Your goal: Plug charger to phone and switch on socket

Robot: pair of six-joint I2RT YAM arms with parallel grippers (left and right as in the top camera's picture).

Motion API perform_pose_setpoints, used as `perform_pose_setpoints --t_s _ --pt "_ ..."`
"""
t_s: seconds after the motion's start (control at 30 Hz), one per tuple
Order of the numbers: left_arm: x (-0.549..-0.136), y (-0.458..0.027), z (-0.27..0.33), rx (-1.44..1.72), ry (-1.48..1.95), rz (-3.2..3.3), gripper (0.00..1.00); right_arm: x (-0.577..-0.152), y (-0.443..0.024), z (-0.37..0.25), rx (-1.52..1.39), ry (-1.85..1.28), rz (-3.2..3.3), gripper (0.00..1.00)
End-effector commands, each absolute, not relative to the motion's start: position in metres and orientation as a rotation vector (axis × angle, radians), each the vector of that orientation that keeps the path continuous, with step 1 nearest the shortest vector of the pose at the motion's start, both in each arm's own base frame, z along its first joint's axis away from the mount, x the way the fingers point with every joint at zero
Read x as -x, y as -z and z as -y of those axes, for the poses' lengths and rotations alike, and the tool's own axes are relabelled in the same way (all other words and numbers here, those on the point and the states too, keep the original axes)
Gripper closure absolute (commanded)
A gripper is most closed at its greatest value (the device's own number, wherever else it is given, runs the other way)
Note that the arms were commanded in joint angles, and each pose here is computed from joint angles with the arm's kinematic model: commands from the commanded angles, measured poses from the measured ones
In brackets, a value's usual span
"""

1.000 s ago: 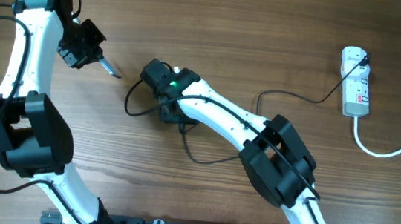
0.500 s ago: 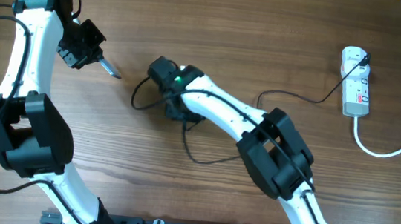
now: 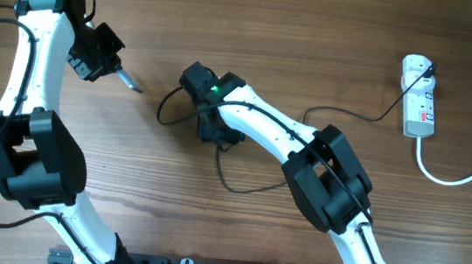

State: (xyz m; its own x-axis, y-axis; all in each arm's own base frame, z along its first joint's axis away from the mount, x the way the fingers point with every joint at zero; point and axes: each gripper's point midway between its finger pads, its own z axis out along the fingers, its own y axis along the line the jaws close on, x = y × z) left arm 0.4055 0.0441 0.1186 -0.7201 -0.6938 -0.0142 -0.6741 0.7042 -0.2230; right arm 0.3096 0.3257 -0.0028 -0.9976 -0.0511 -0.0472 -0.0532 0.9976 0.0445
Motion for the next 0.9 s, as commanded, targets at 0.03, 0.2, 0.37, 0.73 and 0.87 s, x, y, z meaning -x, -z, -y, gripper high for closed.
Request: perform_pose_setpoints --t_s 0.03,0.2,0.37,0.73,0.87 --pt "-0.404 -0.130 -0.046 1.126 0.305 -2.783 0.96 -0.292 0.018 -0.327 0.094 -0.079 -3.176 0.67" --pt "-0.403 -0.130 -0.046 1.128 0.304 -2.787 0.96 -0.299 0.019 -0.322 0.087 -0.027 -3.138 0.74" --pt "-0.403 -0.130 -0.046 1.127 0.305 -2.786 0.96 -0.302 0.018 -0.321 0.087 -0.013 -3.122 0.77" --pt "-0.403 -0.130 -0.046 1.128 0.304 -2.787 0.96 -0.309 0.018 -0.318 0.091 0.019 -3.089 0.82" --pt "-0.403 -0.130 -0.046 1.128 0.304 -2.787 0.96 -0.309 0.018 -0.318 0.091 0.017 -3.088 0.82"
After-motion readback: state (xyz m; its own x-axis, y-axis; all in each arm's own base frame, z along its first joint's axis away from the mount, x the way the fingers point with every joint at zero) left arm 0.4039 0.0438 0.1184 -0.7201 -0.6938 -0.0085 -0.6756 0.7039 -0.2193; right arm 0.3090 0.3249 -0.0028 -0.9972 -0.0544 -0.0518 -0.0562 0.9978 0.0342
